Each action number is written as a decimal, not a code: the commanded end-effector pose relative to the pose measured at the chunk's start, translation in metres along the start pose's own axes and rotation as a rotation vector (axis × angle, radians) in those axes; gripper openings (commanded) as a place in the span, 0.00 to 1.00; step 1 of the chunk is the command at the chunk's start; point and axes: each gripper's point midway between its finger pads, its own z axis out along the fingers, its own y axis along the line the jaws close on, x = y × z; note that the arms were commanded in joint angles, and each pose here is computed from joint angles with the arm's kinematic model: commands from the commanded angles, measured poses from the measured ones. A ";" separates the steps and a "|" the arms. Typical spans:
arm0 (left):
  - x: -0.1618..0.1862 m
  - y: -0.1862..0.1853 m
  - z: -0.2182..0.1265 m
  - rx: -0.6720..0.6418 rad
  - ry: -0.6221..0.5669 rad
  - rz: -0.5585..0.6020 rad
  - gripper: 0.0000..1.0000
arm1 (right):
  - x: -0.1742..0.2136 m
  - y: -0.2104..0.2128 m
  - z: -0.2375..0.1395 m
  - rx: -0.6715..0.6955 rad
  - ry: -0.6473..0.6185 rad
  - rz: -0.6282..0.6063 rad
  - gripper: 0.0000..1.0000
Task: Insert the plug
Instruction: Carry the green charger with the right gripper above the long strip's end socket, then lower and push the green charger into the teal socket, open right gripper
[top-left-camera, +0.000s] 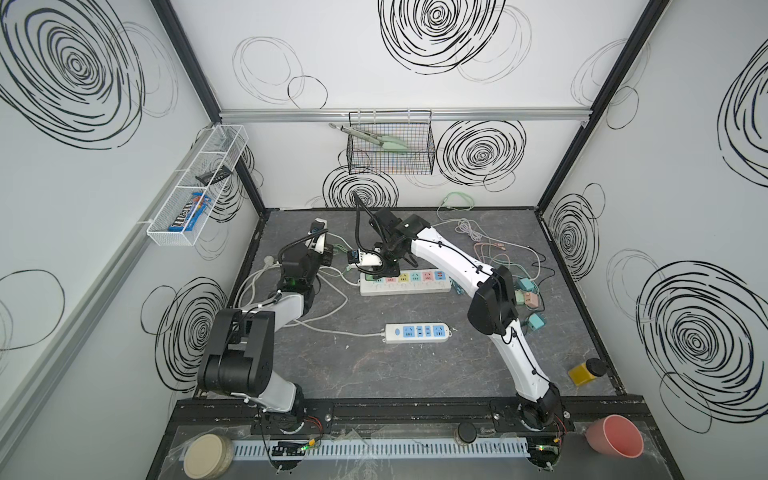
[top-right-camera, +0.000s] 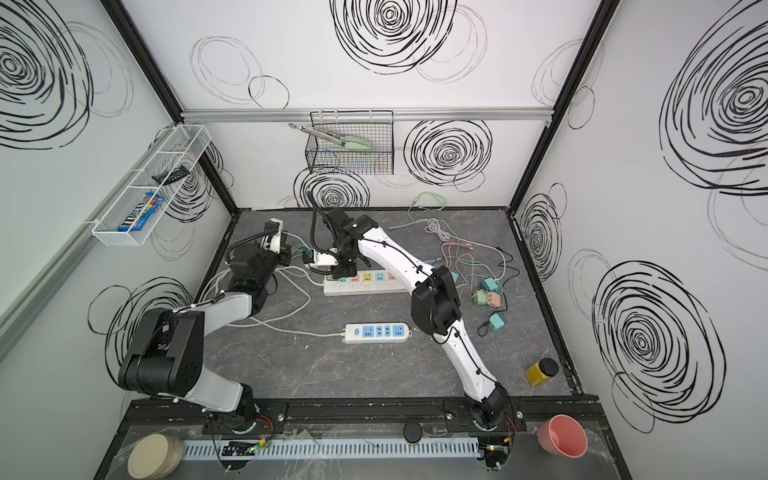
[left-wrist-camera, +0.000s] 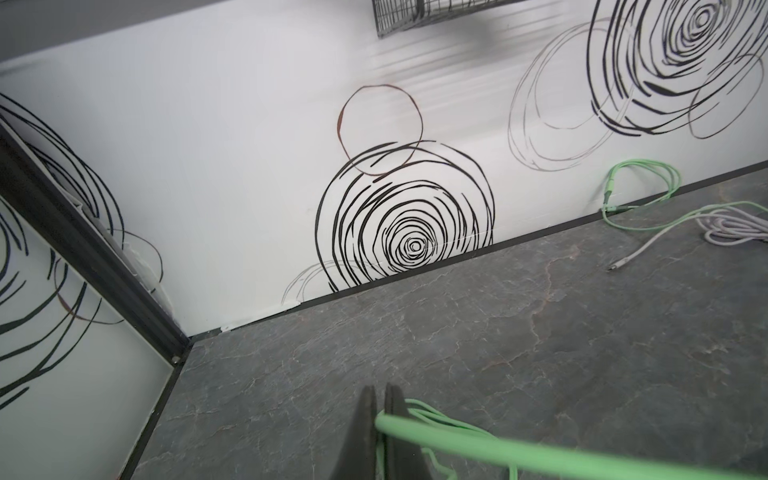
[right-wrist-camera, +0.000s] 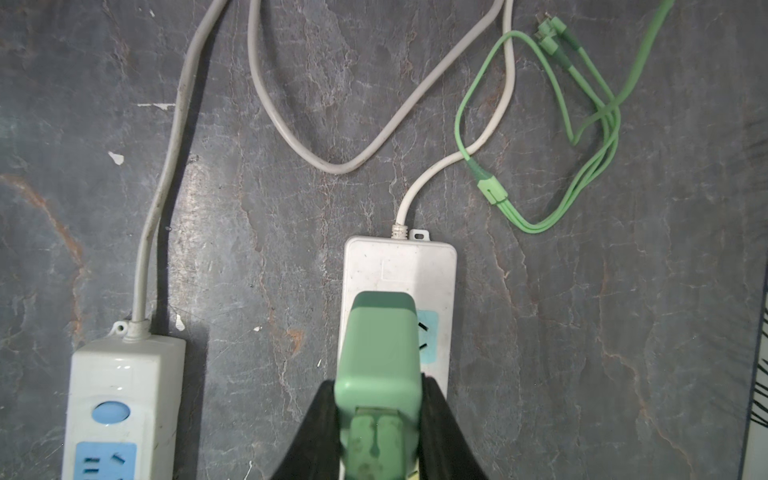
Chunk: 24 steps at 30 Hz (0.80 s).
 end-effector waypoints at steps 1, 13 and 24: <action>0.008 0.003 -0.002 -0.042 0.022 -0.009 0.00 | 0.015 -0.003 0.004 0.016 0.086 -0.026 0.00; 0.011 -0.002 0.000 -0.051 0.052 0.057 0.00 | 0.033 0.002 0.025 0.021 0.154 -0.038 0.00; 0.015 -0.006 0.002 -0.047 0.065 0.078 0.00 | 0.030 0.005 0.038 0.029 0.154 -0.055 0.00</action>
